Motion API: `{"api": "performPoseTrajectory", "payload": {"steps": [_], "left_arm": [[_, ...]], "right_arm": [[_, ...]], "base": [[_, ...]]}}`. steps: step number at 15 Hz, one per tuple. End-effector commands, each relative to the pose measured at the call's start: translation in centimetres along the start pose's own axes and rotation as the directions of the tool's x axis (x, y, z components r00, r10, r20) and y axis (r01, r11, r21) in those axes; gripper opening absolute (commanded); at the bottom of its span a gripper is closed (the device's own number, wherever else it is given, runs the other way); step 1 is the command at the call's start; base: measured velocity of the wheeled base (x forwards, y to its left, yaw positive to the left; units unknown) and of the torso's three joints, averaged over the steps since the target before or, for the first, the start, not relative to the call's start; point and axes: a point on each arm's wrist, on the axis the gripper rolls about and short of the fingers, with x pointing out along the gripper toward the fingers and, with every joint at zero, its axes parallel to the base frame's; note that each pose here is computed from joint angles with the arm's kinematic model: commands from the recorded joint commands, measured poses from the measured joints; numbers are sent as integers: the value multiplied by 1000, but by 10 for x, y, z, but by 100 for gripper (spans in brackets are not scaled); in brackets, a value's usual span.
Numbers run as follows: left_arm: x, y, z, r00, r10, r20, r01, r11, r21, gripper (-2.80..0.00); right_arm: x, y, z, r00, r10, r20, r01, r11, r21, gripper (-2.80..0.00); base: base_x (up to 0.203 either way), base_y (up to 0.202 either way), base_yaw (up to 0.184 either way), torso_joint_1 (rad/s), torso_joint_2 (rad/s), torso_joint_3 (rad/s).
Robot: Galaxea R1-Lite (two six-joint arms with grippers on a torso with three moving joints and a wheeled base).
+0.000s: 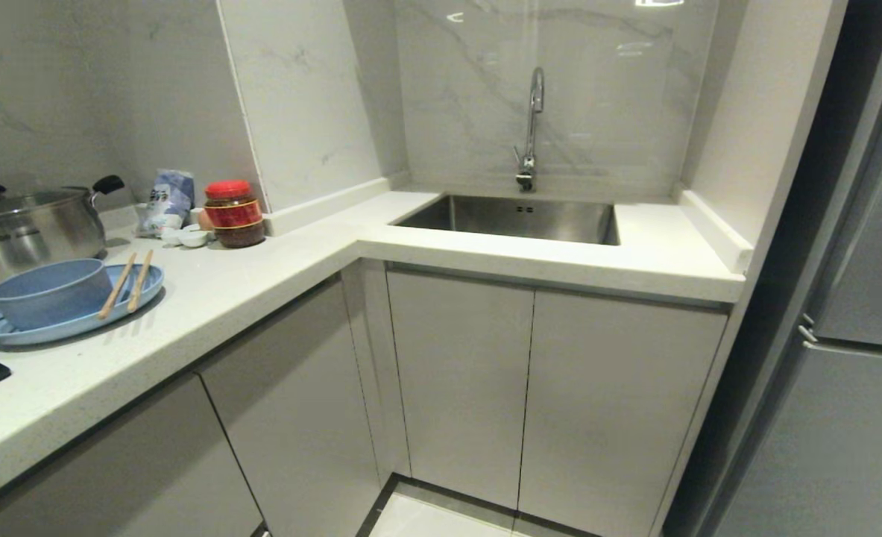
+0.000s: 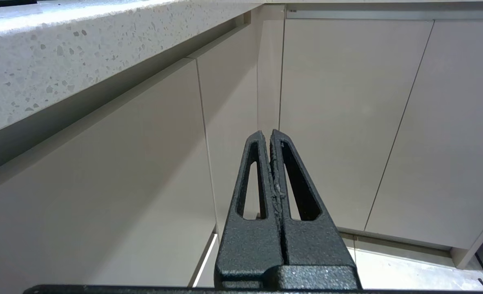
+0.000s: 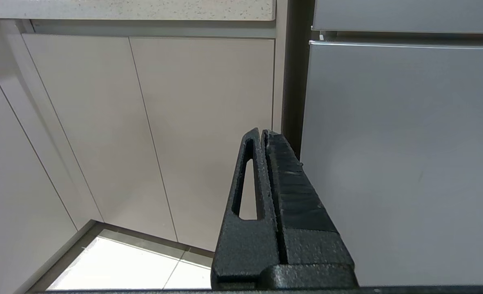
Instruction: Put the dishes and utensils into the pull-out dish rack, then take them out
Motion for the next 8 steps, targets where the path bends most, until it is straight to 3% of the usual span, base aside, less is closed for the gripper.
{"api": "performPoseTrajectory", "payload": {"steps": [1, 8], "left_arm": [[1, 0, -3, 1000, -1, -14, 1, 1000, 0, -280], [1, 0, -3, 1000, -2, -14, 2, 1000, 0, -280]], "right_arm": [[1, 0, -7, 1000, 0, -25, 0, 1000, 0, -280], [1, 0, -7, 1000, 0, -24, 0, 1000, 0, -280]], "base": [[0, 0, 0, 0, 0, 0], [0, 0, 0, 0, 0, 0]]}}
